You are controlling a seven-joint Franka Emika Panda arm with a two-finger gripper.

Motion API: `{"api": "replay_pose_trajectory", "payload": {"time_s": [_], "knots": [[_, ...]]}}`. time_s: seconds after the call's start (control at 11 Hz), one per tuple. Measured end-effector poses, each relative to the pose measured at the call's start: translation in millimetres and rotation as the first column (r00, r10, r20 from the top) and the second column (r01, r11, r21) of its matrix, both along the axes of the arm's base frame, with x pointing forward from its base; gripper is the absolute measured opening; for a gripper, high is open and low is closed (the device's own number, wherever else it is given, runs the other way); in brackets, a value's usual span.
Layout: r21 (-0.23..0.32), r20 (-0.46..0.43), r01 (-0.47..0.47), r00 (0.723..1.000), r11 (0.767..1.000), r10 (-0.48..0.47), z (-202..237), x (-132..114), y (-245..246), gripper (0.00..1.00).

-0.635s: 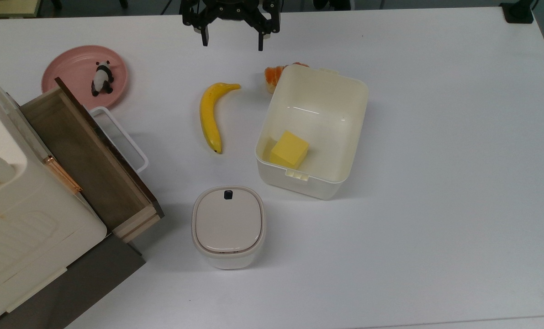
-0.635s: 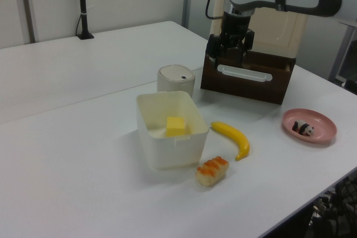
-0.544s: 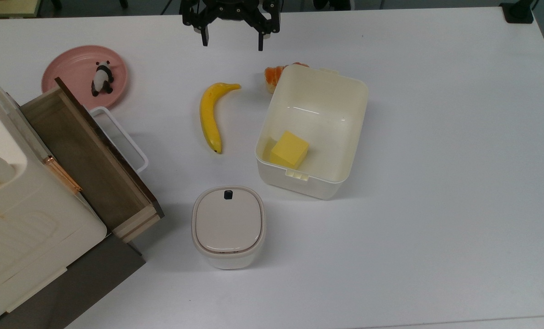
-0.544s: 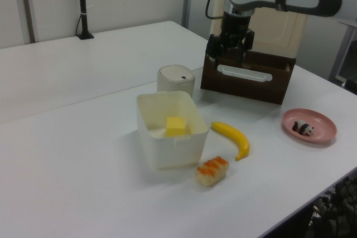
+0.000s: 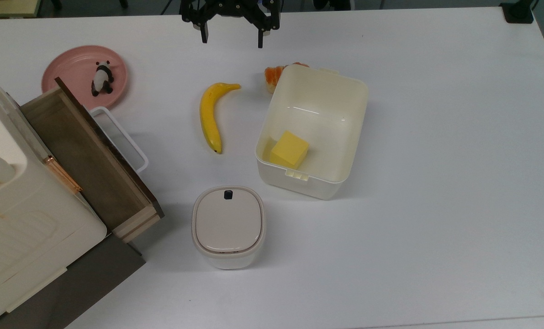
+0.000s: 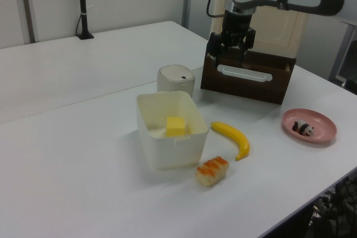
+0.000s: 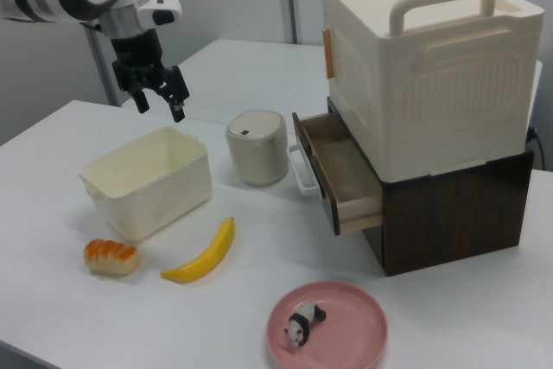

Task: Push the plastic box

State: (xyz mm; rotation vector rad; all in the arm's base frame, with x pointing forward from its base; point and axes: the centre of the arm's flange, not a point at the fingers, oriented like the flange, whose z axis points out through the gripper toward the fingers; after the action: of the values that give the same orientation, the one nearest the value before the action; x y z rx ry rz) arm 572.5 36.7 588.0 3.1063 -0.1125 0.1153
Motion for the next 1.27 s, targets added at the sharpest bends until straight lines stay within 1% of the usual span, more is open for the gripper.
{"api": "replay_pose_trajectory", "payload": {"time_s": [0.63, 0.73, 0.91, 1.0, 1.09, 1.18, 1.27], "knots": [[0.009, 0.002, 0.001, 1.000, 1.000, -0.001, 2.7, -1.3, 0.2, 1.00], [0.008, 0.001, -0.017, 1.000, 1.000, 0.017, 2.7, -1.3, 0.2, 1.00], [0.002, -0.006, -0.101, 0.995, 0.995, 0.101, 2.2, -1.8, -0.4, 1.00], [-0.001, -0.015, -0.143, 0.990, 0.990, 0.143, 1.5, -2.5, -0.4, 1.00], [-0.003, -0.021, -0.200, 0.980, 0.980, 0.200, 1.2, -3.0, -0.2, 1.00], [-0.006, -0.030, -0.281, 0.959, 0.960, 0.280, 0.1, -3.5, 0.0, 1.00], [-0.007, -0.043, -0.374, 0.927, 0.927, 0.374, -2.5, -4.1, 0.0, 1.00]]}}
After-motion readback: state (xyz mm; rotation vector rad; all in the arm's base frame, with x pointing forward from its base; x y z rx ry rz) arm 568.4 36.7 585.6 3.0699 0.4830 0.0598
